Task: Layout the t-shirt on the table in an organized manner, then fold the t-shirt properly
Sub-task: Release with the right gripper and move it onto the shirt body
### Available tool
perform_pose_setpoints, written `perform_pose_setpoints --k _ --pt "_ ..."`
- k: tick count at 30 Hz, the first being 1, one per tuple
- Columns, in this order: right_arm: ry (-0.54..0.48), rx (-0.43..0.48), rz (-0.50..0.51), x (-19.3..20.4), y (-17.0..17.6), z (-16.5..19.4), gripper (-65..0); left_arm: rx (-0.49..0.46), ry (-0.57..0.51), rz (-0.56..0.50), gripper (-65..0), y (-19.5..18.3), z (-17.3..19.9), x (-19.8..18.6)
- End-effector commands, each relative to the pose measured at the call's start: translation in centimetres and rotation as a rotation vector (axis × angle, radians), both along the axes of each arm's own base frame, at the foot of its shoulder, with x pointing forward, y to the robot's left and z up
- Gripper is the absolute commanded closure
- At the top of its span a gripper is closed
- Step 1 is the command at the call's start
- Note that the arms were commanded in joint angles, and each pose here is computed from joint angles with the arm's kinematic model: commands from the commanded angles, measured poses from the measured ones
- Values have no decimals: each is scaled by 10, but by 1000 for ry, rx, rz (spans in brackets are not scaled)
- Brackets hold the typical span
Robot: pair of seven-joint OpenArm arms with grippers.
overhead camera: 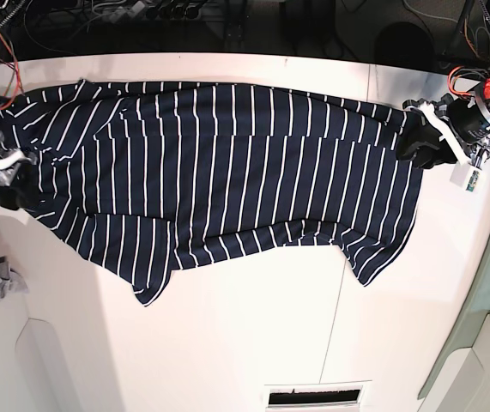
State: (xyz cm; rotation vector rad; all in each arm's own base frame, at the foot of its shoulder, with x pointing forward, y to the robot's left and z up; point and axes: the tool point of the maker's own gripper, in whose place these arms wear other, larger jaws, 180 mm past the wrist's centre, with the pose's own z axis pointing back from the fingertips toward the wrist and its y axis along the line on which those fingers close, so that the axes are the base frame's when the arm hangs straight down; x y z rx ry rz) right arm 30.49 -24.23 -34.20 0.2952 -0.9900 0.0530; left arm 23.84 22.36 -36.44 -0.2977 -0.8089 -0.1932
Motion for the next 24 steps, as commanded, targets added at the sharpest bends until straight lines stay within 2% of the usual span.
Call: perform_pose_setpoints --k 1,6,12,18,20,24 --pt "-60 -18 41 17 12 14 -256 5 -45 -11 -272 2 12 7" --pt "-42 -144 193 52 87 -7 -257 7 -32 -4 -272 4 8 5" --pt "8 -307 275 79 149 -58 -257 9 -28 -3 -271 6 7 5" --pt "3 -565 237 99 154 -78 -257 6 -20 -4 -272 5 6 3" --pt "1 -596 256 101 157 -80 -257 4 -21 -4 -271 5 6 4" --pt "-3 -600 238 102 154 -79 -257 5 -20 -4 -271 5 6 4"
